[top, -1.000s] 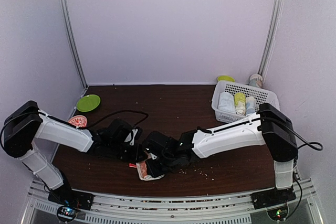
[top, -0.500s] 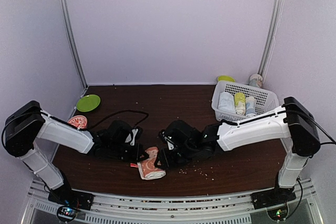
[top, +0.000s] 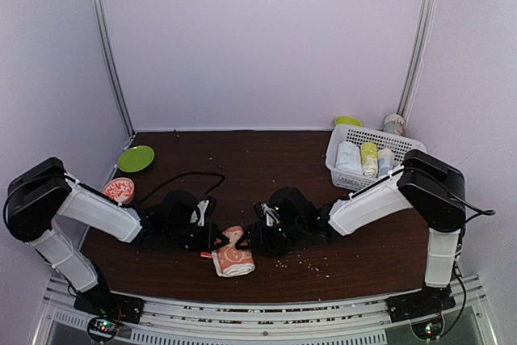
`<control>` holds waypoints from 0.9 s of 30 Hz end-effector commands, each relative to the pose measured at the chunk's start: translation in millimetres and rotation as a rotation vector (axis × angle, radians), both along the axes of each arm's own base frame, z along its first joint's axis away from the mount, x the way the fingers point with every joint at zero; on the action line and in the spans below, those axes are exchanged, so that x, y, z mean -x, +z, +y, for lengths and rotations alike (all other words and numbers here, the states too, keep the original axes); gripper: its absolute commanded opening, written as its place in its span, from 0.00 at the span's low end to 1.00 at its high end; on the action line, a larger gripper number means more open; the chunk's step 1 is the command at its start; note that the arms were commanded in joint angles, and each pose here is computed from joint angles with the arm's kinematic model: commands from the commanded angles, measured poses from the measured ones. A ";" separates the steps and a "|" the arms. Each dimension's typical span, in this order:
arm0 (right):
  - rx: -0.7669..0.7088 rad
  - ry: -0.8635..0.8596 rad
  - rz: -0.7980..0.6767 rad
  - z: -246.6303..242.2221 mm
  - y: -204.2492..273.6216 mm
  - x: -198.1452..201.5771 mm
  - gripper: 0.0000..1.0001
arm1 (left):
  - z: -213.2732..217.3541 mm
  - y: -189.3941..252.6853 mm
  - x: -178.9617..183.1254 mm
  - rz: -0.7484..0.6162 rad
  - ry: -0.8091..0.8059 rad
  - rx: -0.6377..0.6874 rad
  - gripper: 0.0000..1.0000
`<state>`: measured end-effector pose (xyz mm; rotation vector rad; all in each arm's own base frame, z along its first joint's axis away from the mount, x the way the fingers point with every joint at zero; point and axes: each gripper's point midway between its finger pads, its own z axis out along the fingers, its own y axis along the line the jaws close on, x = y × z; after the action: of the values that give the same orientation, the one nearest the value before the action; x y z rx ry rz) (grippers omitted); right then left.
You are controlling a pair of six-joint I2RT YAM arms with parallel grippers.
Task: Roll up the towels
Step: Pick up the towel from the center of the board.
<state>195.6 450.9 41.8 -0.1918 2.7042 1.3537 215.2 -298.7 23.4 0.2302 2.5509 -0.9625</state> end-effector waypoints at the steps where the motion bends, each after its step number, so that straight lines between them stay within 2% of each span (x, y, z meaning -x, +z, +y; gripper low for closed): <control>1: -0.039 -0.007 0.096 3.9 -19.2 10.0 0.56 | 54.6 -68.6 41.9 0.197 0.042 -0.237 0.00; 7: -0.056 -0.012 0.158 9.5 -33.3 17.6 0.54 | 52.8 -73.5 46.6 0.210 0.043 -0.233 0.00; 10: -0.079 -0.018 0.180 13.6 -37.3 17.9 0.49 | 51.8 -75.7 49.1 0.215 0.040 -0.235 0.00; 12: -0.092 -0.023 0.193 15.6 -39.2 17.7 0.43 | 50.9 -76.9 51.4 0.219 0.038 -0.234 0.00; 19: -0.127 -0.036 0.167 20.3 -29.3 11.4 0.01 | 49.1 -72.2 53.4 0.209 0.033 -0.236 0.00; 22: -0.076 -0.034 0.101 11.4 -17.1 6.2 0.00 | 50.3 -58.7 49.1 0.178 0.024 -0.255 0.00; 23: -0.016 -0.031 0.088 2.2 -19.5 7.7 0.00 | 51.1 -52.3 47.3 0.163 0.022 -0.263 0.01; 27: 0.230 0.023 -0.029 -39.9 -13.5 8.9 0.00 | 49.2 -18.7 37.7 0.089 0.014 -0.256 0.26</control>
<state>189.0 462.1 33.9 -0.1192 2.7156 1.4726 203.8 -300.3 33.5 0.2208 2.5431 -0.9558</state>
